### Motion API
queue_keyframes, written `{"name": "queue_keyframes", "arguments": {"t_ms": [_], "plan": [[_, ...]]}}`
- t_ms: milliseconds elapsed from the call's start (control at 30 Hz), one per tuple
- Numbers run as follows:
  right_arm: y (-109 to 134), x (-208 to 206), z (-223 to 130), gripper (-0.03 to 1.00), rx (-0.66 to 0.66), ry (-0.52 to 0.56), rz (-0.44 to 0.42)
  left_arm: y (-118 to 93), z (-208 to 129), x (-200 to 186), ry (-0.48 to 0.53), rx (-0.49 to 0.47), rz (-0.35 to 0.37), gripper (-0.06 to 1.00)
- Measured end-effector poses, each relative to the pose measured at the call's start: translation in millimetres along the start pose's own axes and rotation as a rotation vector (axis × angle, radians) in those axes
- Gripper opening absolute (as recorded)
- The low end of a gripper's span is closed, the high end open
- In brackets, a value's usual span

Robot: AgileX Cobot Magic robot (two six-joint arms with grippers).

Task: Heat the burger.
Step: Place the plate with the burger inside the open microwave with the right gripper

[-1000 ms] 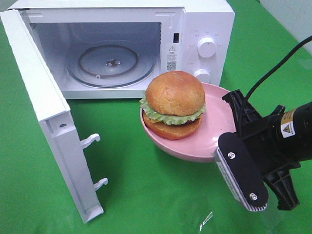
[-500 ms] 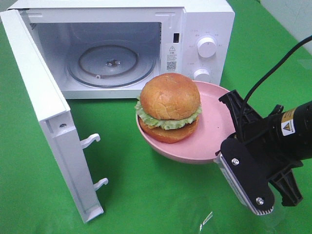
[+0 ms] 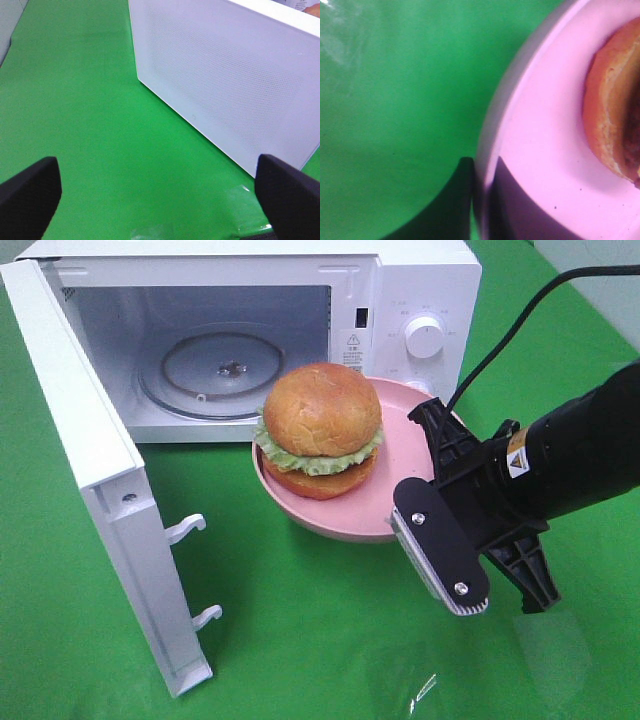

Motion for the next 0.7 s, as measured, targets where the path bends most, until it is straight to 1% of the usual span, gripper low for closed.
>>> {"name": "queue_keyframes", "arguments": {"t_ms": [167,233,333,500,600,700], "plan": [[-2.6,3.5,8.3,0.04,-0.035,-0.016,-0.020,0.0,0.0,0.0,0.000,0.000,0.000,0.97],[-4.4,8.2,17.2,0.04,-0.057,-0.036,-0.040,0.0,0.0,0.0,0.000,0.000,0.000,0.97],[-4.8,10.8,19.7,0.04,-0.063,-0.040,-0.037,0.0,0.0,0.0,0.000,0.000,0.000,0.97],[-15.1,14.9,28.0,0.04,-0.078,-0.055,-0.052,0.0,0.0,0.0,0.000,0.000,0.000,0.97],[-25.1,14.2,40.5,0.04,-0.112,-0.077,-0.081,0.0,0.0,0.0,0.000,0.000,0.000,0.97],[-29.8,13.8,43.9,0.04,-0.130,-0.082,-0.095,0.0,0.0,0.0,0.000,0.000,0.000,0.97]]}}
Point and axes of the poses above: a point on each arm's last joint axis where the gripper is mounted, x pointing out along that axis toward the gripper, y along the wrist's bending axis when the last joint is at zero, z = x × y, the point moved 5 cm from there along x, pointing out along that axis toward the gripper, and after that the axes turned 2 degrees about x, right-handed, at the moved point
